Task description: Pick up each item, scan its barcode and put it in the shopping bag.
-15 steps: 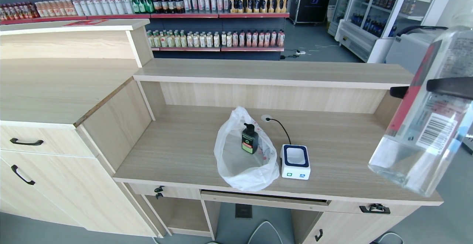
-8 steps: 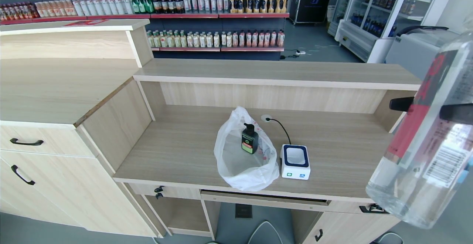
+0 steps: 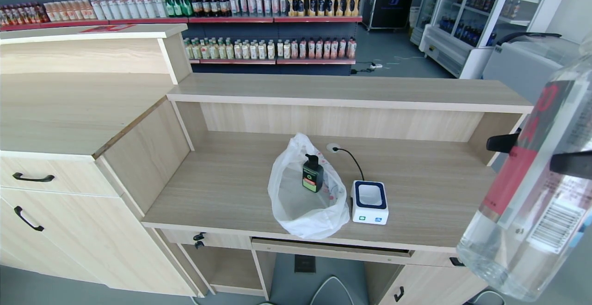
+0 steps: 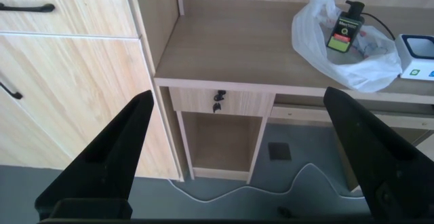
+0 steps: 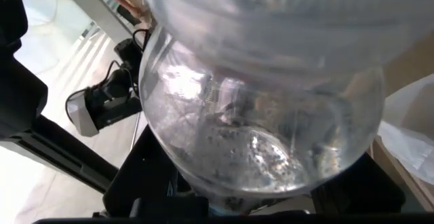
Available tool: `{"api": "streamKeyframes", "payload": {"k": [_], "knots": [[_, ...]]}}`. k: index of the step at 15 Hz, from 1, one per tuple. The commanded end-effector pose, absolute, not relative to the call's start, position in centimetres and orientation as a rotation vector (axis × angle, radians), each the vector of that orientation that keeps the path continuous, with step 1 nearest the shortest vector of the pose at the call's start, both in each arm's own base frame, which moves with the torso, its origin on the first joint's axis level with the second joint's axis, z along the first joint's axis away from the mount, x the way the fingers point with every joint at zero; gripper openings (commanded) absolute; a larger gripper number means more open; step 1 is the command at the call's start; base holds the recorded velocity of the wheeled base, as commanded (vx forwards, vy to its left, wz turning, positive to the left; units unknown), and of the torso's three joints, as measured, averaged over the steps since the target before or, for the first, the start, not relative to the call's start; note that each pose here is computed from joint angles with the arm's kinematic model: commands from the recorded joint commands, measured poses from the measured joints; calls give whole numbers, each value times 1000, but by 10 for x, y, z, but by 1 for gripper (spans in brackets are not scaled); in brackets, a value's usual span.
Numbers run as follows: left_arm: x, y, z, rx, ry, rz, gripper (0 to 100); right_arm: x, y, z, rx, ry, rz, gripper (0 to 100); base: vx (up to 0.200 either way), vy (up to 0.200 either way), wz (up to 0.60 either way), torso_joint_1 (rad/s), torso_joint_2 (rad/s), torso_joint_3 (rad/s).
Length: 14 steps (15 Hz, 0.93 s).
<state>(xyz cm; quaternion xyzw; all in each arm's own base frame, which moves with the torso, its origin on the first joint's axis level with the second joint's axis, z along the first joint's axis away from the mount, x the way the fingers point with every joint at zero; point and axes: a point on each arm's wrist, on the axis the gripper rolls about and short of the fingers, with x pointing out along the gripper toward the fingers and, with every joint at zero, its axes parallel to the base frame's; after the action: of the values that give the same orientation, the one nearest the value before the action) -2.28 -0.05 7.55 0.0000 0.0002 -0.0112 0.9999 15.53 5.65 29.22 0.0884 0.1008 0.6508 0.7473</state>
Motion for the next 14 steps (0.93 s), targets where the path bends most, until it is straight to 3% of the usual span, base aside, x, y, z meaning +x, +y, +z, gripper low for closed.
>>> {"api": "streamKeyframes", "payload": {"k": [1,14], "knots": [[-23,-1,76,0,2,-21,100,156,57,291,196,227,1426,0,0,0,0,0,0,0],[-23,-1,76,0,2,-21,100,151,55,286,198,231,1416,0,0,0,0,0,0,0]]}}
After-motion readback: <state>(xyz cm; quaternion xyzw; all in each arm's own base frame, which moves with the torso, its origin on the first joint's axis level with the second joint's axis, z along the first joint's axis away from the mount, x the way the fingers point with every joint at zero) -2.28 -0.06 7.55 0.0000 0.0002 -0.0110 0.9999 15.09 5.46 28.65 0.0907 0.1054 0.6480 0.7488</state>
